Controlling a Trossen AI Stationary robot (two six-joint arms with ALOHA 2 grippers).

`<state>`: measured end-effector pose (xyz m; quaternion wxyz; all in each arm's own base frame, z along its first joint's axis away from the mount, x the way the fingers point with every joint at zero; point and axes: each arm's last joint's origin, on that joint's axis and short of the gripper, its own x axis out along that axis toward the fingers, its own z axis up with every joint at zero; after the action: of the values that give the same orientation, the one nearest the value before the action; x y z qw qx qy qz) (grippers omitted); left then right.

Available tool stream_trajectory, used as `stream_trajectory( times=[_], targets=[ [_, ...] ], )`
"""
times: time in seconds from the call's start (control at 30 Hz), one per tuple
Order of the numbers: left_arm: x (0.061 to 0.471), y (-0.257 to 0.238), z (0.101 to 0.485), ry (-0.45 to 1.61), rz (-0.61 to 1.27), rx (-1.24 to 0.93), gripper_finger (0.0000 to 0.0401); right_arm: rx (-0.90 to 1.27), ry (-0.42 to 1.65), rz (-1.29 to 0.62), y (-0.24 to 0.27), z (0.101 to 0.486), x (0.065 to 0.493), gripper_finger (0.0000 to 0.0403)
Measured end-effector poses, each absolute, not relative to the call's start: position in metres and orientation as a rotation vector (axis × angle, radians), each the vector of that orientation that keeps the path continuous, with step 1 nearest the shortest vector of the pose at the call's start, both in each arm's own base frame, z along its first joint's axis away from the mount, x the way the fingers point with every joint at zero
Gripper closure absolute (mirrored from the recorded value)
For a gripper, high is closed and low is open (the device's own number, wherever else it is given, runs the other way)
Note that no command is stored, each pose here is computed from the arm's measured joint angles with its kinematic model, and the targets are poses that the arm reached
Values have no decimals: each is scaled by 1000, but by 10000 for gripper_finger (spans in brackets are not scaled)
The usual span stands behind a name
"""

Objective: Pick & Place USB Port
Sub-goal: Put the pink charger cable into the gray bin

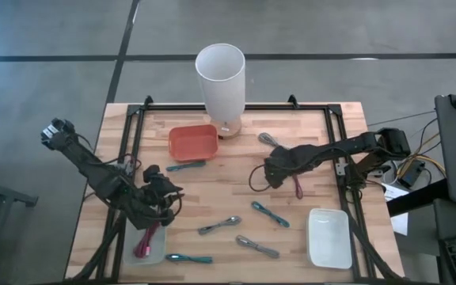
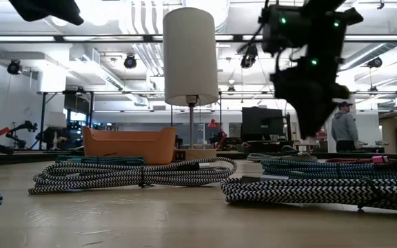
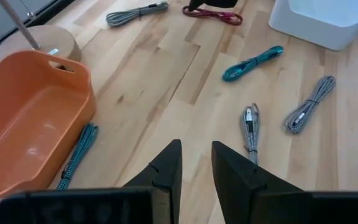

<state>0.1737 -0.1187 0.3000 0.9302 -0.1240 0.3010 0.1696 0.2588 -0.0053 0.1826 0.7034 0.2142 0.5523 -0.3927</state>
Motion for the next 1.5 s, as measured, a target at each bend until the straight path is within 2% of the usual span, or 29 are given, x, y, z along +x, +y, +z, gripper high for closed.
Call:
stream_trajectory(
  times=[0.27, 0.63, 0.9, 1.07, 1.37, 1.5],
  targets=[
    [174, -118, 300, 616, 350, -256, 321, 617, 1249, -1006, -5, 168, 245, 239],
    [174, -118, 300, 616, 350, -257, 320, 673, 1296, -1104, -12, 148, 227, 239],
    [174, -118, 300, 616, 350, -259, 320, 748, 1239, -1162, -15, 138, 224, 242],
    [174, -118, 300, 616, 350, -259, 320, 752, 1253, -1132, -14, 136, 225, 274],
    [174, -118, 300, 616, 350, -259, 320, 713, 1269, -1073, -14, 136, 227, 380],
    [174, -118, 300, 615, 351, -258, 320, 692, 1277, -1030, -14, 139, 230, 390]
  ],
)
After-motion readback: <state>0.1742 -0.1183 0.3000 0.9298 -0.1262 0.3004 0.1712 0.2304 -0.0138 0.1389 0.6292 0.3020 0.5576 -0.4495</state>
